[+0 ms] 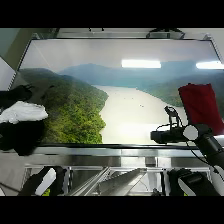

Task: Fold the shirts.

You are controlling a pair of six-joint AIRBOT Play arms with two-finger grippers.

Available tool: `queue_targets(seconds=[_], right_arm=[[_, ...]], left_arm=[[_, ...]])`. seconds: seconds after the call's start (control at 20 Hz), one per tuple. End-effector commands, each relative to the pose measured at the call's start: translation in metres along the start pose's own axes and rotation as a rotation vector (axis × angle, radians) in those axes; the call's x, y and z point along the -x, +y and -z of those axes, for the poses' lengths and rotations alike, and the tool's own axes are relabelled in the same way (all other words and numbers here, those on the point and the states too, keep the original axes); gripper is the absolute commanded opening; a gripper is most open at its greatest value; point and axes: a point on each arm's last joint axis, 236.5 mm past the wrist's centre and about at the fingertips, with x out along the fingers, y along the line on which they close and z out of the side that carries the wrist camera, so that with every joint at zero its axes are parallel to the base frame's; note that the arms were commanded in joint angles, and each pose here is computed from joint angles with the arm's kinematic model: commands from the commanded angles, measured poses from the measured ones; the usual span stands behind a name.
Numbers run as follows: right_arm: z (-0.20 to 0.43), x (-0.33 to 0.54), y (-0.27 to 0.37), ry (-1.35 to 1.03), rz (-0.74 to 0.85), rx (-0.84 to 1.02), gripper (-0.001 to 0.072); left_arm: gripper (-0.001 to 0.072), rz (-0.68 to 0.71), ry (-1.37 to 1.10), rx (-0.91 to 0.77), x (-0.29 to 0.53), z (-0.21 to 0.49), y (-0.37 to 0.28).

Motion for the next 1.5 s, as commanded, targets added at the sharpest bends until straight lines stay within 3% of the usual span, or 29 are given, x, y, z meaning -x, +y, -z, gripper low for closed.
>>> queue_targets(seconds=[0.0, 0.4, 0.75, 0.8, 0.9, 1.1, 1.3, 1.45], right_arm=[[0.0, 0.0, 0.0, 0.001, 0.0, 0.0, 0.0023], [0.0, 0.0, 0.0, 0.001, 0.0, 0.0, 0.0023], [-0.002, 0.0, 0.004, -0.007, -0.017, -0.008, 0.0023], [-0.001, 0.0, 0.005, -0.006, -0.019, -0.009, 0.0023], [-0.001, 0.0, 0.009, -0.003, -0.039, -0.018, 0.0023], [0.001, 0.0, 0.018, 0.004, -0.077, -0.036, 0.0023], [-0.001, 0.001, 0.024, 0.0, -0.102, -0.044, 0.0023], [-0.001, 0.001, 0.024, -0.002, -0.102, -0.02, 0.0023]], left_arm=[[0.0669, -0.111, 0.015, -0.04, -0.047, -0.038, 0.074], [0.0669, -0.132, 0.17, 0.087, -0.181, -0.04, 0.169], [0.0666, -0.095, 0.245, 0.083, -0.246, -0.035, 0.175], [0.062, -0.09, 0.252, 0.075, -0.25, -0.036, 0.171], [0.0029, -0.073, 0.283, 0.059, -0.249, -0.038, 0.163], [0.002, 0.016, 0.237, 0.043, -0.22, -0.074, 0.116], [0.0019, 0.386, 0.011, -0.045, -0.132, -0.147, -0.029], [0.0019, 0.488, -0.034, -0.247, -0.049, -0.142, -0.128]])
